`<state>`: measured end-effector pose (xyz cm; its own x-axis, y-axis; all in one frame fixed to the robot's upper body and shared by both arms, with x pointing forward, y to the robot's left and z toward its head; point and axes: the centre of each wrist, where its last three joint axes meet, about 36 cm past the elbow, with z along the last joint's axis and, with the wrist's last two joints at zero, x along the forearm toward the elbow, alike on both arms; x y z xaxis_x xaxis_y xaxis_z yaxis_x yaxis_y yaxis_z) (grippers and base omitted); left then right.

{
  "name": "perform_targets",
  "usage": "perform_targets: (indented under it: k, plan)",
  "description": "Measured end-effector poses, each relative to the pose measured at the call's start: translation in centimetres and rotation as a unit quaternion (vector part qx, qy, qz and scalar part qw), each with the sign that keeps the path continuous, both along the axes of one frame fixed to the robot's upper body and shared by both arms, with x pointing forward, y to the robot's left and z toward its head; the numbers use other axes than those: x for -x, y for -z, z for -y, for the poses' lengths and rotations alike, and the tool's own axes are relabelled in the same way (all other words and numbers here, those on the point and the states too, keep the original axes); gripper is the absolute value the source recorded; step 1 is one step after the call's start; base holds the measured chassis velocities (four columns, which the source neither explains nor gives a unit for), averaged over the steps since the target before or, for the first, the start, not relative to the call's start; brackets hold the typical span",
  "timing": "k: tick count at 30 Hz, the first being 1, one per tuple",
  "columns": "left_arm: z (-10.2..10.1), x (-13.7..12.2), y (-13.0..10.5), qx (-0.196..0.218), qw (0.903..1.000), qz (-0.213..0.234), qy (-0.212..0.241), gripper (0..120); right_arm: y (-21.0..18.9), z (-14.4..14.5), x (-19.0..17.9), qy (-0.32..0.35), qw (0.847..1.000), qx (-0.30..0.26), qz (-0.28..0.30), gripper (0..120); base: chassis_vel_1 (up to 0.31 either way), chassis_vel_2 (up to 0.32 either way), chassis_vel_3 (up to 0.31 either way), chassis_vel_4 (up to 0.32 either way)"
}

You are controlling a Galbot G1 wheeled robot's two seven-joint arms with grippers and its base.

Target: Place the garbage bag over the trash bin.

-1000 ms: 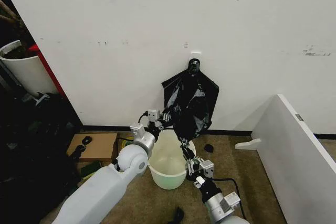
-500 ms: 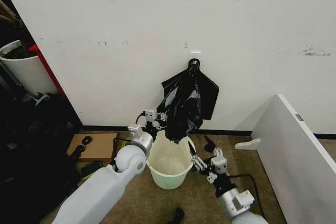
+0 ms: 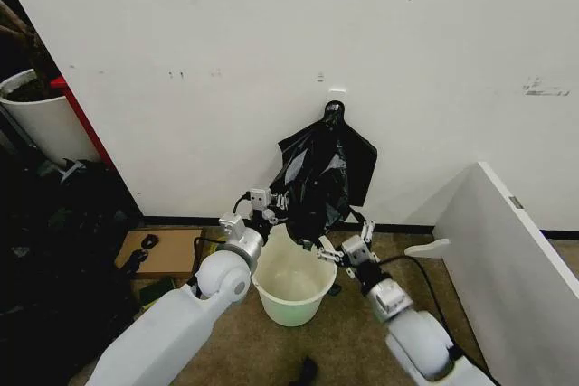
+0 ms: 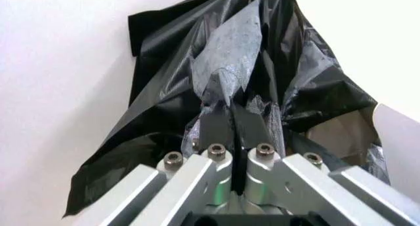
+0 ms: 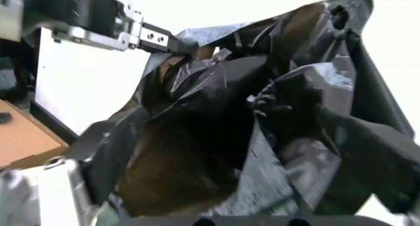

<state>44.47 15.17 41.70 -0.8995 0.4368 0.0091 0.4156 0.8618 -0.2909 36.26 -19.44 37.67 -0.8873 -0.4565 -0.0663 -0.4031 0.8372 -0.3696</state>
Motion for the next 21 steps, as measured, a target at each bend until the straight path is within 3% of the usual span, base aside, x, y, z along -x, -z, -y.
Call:
perform_targets:
  k: [4, 21]
  plan:
    - [0.1, 0.0, 0.0, 0.0, 1.0, 0.0, 0.001, 0, 0.4, -0.2, -1.1, -0.001, 1.0, 0.007, -0.002, 86, 0.0, 0.0, 0.0, 0.0]
    - [0.3, -0.2, -0.4, -0.005, 0.9999, 0.005, 0.012, 0, 1.1, -0.5, -3.8, 0.058, 0.997, 0.021, -0.039, 22, 0.0, 0.0, 0.0, 0.0]
